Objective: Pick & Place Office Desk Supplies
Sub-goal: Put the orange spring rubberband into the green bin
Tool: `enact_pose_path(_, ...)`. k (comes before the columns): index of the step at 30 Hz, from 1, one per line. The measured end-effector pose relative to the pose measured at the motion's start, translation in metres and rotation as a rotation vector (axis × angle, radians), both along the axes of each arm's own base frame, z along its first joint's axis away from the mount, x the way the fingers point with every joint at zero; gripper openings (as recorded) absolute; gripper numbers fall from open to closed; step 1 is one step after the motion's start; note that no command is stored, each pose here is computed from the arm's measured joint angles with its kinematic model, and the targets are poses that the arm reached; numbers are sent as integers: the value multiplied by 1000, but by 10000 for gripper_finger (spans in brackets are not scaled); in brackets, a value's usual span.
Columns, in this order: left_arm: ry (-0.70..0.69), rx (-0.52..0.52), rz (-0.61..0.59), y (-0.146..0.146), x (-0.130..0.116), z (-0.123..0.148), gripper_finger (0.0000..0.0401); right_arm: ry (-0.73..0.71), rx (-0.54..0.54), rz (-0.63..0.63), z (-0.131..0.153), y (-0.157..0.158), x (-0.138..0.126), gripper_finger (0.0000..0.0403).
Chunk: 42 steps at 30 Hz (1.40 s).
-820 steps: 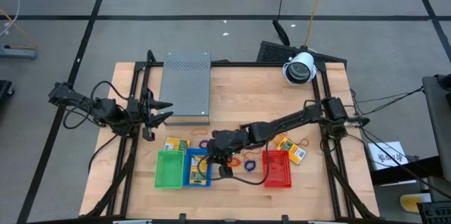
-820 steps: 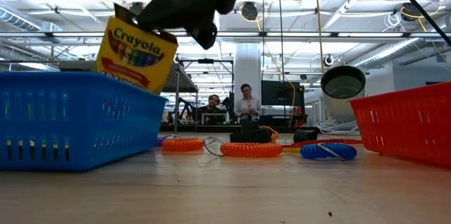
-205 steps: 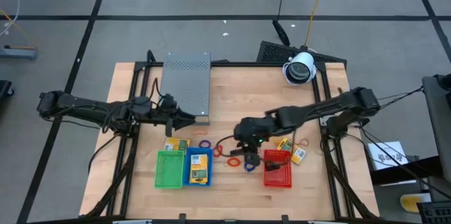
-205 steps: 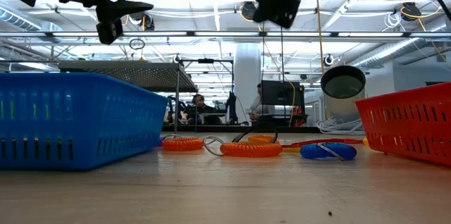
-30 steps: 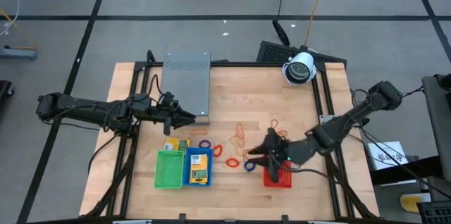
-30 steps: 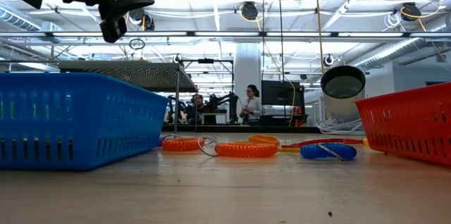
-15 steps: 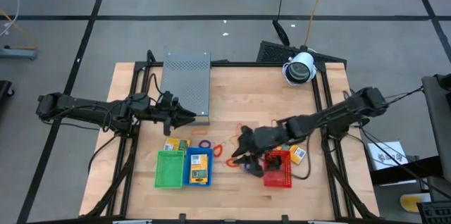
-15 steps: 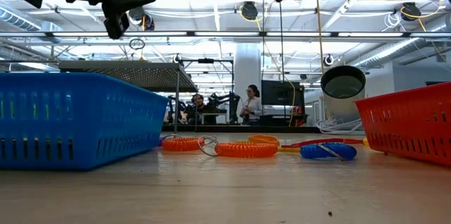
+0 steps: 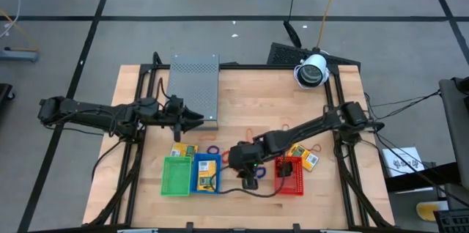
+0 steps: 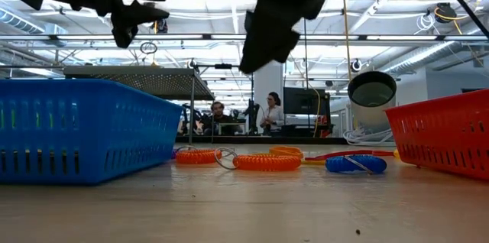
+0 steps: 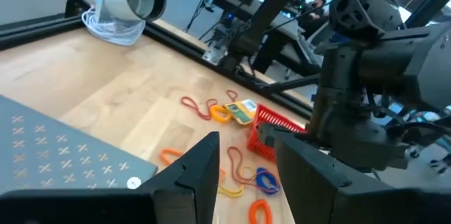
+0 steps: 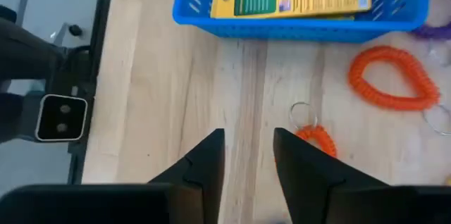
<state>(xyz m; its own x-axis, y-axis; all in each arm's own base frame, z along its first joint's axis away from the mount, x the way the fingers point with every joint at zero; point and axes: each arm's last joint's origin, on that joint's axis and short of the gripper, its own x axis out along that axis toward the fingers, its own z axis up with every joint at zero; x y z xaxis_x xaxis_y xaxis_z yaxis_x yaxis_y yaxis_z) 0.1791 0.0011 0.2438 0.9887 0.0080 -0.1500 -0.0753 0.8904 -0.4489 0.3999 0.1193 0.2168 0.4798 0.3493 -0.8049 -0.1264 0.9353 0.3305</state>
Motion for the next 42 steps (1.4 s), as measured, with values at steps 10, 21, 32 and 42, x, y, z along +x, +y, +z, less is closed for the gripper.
enact_pose_path(10,61,-1,1,0,-1,-6,145,-8,-82,-26,-4,-5,1,143)
enact_pose_path(21,66,-33,16,0,-1,-6,145,64,-145,-53,-32,-9,-12,139)
enact_pose_path(32,65,-56,37,1,-1,-6,145,13,-169,-100,-51,-12,-15,130)
enact_pose_path(42,63,-57,45,1,-1,-6,145,17,-170,-138,-73,-15,-26,130)
